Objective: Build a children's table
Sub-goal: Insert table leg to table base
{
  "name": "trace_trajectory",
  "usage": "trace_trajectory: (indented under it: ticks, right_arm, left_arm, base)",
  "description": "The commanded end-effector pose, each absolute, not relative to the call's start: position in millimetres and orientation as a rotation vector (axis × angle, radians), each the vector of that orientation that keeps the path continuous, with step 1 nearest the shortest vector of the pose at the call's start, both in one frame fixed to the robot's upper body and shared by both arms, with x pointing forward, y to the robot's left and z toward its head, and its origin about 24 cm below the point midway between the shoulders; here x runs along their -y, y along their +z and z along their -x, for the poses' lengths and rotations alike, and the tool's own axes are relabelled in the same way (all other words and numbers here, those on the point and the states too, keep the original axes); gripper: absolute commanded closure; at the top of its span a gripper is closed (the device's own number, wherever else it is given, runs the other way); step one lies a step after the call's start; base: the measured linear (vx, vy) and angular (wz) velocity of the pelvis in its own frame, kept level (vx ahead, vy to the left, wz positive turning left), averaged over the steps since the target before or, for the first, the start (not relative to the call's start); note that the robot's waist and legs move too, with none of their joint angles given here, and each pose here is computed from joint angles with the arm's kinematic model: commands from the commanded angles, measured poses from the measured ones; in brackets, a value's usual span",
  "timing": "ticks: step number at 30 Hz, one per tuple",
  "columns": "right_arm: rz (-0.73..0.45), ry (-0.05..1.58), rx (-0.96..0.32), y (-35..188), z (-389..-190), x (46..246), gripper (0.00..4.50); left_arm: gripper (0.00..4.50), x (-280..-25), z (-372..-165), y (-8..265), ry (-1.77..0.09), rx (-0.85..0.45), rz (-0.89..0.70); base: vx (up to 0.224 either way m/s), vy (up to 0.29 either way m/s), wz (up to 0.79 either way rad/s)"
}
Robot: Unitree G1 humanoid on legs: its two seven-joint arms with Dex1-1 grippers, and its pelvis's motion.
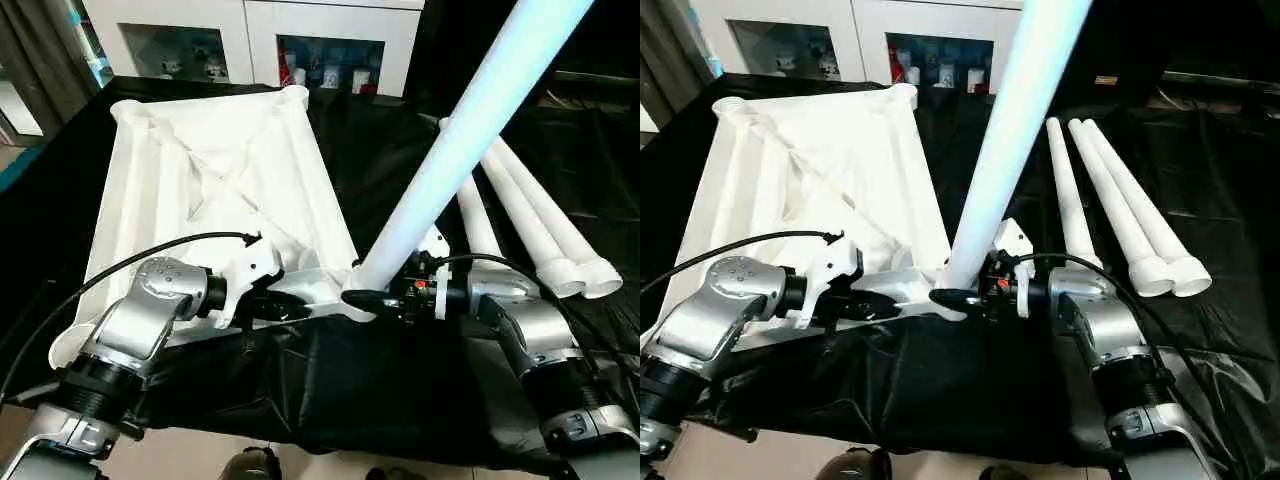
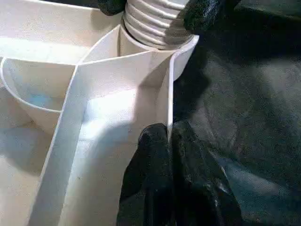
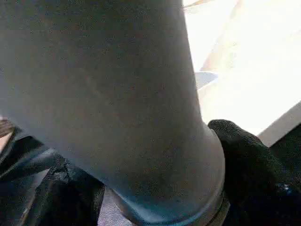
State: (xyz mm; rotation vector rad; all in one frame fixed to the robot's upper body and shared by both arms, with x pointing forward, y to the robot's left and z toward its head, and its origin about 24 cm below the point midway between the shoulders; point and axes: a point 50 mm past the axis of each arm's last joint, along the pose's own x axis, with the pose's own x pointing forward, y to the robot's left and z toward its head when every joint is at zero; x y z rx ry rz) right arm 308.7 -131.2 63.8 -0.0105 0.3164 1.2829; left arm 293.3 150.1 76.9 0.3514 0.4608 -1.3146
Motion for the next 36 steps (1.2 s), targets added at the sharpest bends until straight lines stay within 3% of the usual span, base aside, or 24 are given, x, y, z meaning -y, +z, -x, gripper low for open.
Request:
trace_trajectory:
  ticks: [1,10,18,27,36]
  right_arm:
    - [0.017,1.266,-0.497,35,-300.6,136.0,1.54]
    - [0.029,1.304,-0.603,24,-296.3,135.6,1.54]
    - [0.024,1.246,-0.547,26,-302.7,130.2,1.55]
    - [-0.035,0.907,-0.547,3,-311.0,119.0,1.59]
    - [-0.132,0.574,-0.605,-16,-321.7,82.7,1.59]
  left_arm:
    - [4.5,-136,-285,88,-1.444,-0.396,-0.32]
    - [4.5,-135,-276,86,-1.485,-0.433,-0.317]
    - [4.5,-136,-279,85,-1.439,-0.428,-0.327]
    - [4.5,-122,-306,83,-1.185,-0.426,-0.272]
    - [4.5,-70,-329,86,-0.899,-0.409,-0.175]
  base:
    - [0.0,0.0,0.0]
    - [0.0,0.0,0.0]
    - [0.0,0.0,0.0]
    - [0.0,0.0,0.0]
    - [0.0,0.0,0.0]
